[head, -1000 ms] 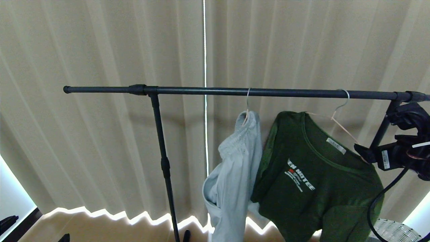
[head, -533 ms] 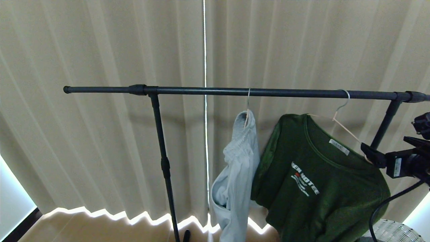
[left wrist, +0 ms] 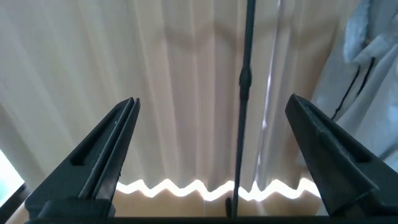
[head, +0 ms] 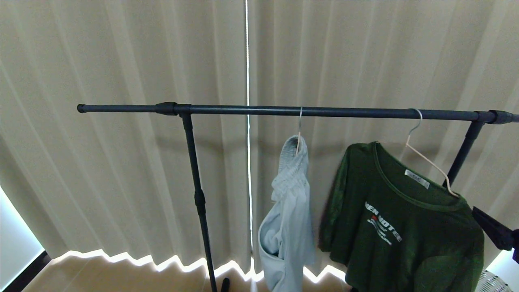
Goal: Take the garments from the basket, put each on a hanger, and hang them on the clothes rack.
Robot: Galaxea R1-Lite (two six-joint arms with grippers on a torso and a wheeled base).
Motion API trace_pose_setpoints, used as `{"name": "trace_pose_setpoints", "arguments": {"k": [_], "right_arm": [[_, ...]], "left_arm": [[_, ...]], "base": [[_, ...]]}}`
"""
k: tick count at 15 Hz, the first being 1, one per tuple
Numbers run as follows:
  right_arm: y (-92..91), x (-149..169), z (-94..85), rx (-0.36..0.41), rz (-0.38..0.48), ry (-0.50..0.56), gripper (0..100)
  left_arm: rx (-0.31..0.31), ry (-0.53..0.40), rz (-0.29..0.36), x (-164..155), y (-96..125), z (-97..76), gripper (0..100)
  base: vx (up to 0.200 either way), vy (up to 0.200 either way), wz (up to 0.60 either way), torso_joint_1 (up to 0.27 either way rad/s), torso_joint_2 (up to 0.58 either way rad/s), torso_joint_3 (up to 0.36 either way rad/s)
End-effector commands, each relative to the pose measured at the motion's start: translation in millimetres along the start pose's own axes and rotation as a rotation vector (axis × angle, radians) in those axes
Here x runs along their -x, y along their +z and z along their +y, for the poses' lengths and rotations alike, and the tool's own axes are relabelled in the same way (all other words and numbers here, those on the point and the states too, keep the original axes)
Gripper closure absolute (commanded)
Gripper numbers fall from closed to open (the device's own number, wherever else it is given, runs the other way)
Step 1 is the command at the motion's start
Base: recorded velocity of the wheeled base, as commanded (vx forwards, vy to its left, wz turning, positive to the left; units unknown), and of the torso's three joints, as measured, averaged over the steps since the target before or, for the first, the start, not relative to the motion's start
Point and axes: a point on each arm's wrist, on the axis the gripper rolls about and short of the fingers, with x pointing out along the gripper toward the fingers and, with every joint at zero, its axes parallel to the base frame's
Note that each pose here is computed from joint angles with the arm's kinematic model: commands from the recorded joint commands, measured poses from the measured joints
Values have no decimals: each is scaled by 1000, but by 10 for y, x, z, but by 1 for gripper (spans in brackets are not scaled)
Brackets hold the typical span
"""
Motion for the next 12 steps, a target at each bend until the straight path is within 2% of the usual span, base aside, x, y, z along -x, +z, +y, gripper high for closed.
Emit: {"name": "trace_pose_setpoints", "arguments": {"k": [1,5,6,9,12], "right_arm": [[-135,468,-50,-13,-25,-54,0],[-508,975,0,-9,39,-47,0],[-576,1052,10,-9,38,-45,0],[-713,1180,32,-11,15,-50,0],[-861,1269,58,-21,-69,-58,0]], "left_arm": [[25,-75,-13,7,0,-17,0],[-47,-192,-28,11,2,-40,0],[-50,-196,-29,11,2,-41,0],[-55,-201,-29,11,2,-42,0],[-90,-261,-41,14,3,-55,0]], "base": [[0,0,0,0,0,0],[0,0,0,0,0,0],[0,0,0,0,0,0],[0,0,0,0,0,0],[0,0,0,0,0,0]]}}
